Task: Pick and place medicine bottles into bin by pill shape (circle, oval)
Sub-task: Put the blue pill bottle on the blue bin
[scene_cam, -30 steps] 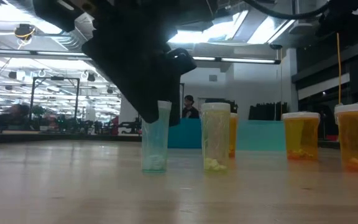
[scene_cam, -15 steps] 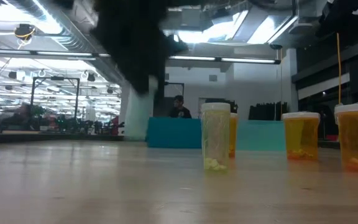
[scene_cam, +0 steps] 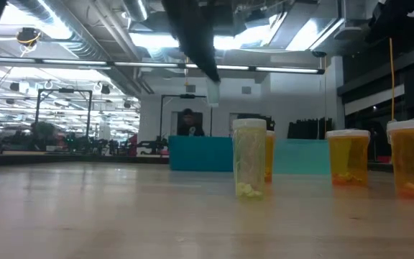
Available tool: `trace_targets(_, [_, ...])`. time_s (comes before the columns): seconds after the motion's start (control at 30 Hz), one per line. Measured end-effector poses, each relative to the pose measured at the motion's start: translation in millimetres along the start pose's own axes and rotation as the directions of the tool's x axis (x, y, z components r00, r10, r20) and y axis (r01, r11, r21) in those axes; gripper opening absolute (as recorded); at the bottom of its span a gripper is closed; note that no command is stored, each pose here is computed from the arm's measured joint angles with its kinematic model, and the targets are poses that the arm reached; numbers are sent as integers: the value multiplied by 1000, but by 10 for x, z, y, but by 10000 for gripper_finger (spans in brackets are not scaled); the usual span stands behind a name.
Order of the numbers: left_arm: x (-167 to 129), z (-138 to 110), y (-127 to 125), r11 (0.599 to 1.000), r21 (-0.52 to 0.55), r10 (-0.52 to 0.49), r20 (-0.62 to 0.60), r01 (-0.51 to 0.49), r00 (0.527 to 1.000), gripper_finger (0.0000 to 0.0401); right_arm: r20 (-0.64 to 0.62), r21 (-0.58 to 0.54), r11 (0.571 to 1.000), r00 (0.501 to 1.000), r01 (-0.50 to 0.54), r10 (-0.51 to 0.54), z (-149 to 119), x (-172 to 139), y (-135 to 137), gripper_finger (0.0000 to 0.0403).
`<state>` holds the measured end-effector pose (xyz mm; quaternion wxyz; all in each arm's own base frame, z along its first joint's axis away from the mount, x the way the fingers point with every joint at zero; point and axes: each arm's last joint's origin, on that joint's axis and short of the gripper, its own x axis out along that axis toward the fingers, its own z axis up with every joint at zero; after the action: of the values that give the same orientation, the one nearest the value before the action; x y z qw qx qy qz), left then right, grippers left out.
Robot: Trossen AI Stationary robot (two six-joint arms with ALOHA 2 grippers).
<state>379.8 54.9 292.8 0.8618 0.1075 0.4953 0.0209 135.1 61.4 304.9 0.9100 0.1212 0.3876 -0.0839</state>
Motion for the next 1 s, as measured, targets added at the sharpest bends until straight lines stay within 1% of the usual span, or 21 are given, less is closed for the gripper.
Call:
trace_targets(0.07, [164,-92,294,998,-60,-21,-11,20,1000,90,-2,-1,1000,1000,1,-1,0,6,3,191])
trace_targets(0.13, [312,-185,519,993,-114,-22,-26,19,999,90,-5,-2,1000,1000,4,-4,1,15,8,191])
trace_targets(0.23, [479,-309,738,989,-150,-19,-64,9,998,91,-9,-5,1000,1000,7,-7,1,26,15,191])
trace_targets(0.3, [636,-391,820,986,-165,-38,-98,21,994,91,-12,-7,1000,1000,9,-9,1,34,19,191])
trace_targets(0.4, [813,-429,887,986,-164,-57,-84,42,995,92,-13,-8,1000,1000,11,-11,1,38,21,191])
trace_targets(0.53, [969,-439,947,986,-164,-39,-59,29,997,92,-13,-8,1000,1000,11,-11,1,38,21,191])
trace_targets(0.7, [984,-414,989,993,-121,-14,-23,11,1000,92,-12,-7,1000,1000,10,-11,2,38,21,191])
trace_targets(0.83, [1053,-455,1002,992,-125,-24,-43,18,999,92,-12,-6,1000,1000,10,-10,2,38,21,191])
trace_targets(1.0, [1230,-535,997,991,-133,-44,-91,32,995,92,-12,-2,1000,1000,10,-10,2,38,22,191])
